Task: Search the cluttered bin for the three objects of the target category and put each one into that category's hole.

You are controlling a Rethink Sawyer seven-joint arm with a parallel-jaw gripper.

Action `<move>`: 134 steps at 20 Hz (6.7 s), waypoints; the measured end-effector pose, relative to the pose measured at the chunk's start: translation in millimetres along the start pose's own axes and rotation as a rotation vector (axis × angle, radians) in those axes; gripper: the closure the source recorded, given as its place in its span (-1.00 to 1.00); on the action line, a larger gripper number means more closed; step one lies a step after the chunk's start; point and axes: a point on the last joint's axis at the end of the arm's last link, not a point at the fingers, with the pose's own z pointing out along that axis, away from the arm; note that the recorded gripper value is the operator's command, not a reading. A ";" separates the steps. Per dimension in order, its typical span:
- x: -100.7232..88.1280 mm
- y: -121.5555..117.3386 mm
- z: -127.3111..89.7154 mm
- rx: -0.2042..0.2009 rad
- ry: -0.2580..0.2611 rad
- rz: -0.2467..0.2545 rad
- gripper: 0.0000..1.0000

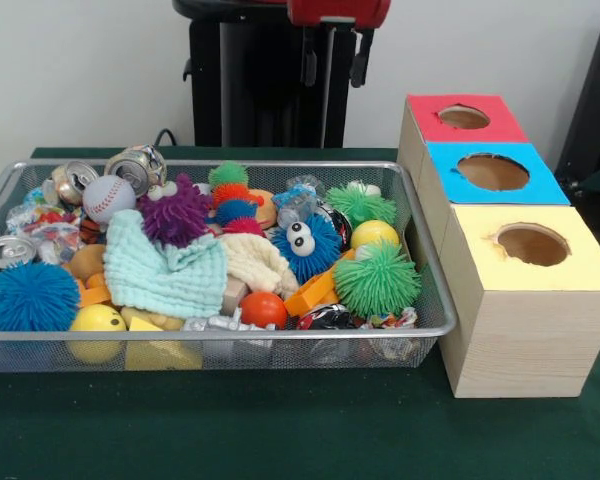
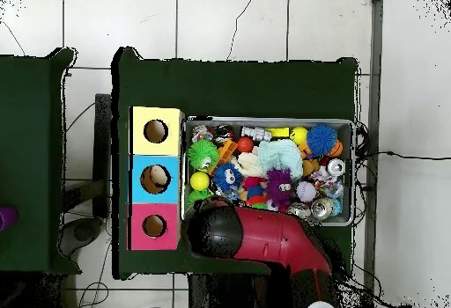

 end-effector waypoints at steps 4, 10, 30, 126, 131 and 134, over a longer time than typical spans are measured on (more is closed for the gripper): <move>-3.4 -12.3 5.9 0.007 0.004 0.005 -1.00; 0.6 -40.1 22.2 0.016 0.030 0.018 -1.00; 25.5 -57.7 83.3 0.018 0.135 -0.040 -1.00; 12.5 -228.3 166.7 0.028 0.012 -0.048 -1.00; 10.6 -224.7 164.1 0.029 0.019 -0.056 -1.00; 7.4 -221.8 158.8 0.037 0.021 -0.066 -1.00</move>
